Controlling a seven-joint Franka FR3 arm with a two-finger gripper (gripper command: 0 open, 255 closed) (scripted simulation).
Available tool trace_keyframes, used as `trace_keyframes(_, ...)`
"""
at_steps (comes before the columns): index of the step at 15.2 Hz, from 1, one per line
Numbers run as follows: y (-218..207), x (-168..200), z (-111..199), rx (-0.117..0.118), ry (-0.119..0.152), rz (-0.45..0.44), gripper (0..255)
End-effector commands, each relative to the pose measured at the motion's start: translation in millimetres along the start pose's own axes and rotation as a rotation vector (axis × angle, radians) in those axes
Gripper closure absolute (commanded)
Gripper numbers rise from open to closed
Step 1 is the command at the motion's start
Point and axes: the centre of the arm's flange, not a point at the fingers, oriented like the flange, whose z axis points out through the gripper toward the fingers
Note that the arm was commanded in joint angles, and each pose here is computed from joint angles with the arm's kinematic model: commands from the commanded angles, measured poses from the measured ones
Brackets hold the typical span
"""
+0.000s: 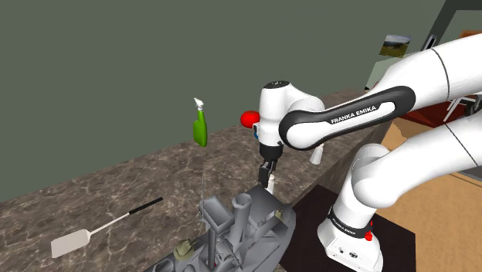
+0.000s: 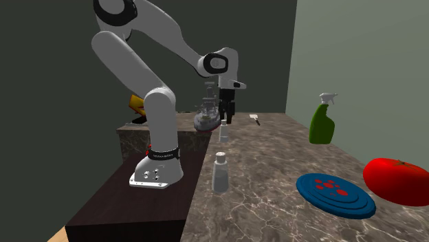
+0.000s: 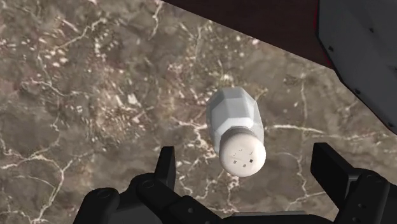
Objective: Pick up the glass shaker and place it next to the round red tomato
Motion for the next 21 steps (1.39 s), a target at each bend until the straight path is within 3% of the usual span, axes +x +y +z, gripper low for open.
trace_keyframes(1, 0, 0, 2, 0.000, 0.000, 0.000, 0)
trace_keyframes(6, 0, 0, 2, 0.000, 0.000, 0.000, 0)
trace_keyframes(7, 0, 0, 2, 0.000, 0.000, 0.000, 255)
trace_keyframes(16, 0, 0, 2, 0.000, 0.000, 0.000, 255)
trace_keyframes(21, 2, -2, -25, 0.000, 0.000, 0.000, 255)
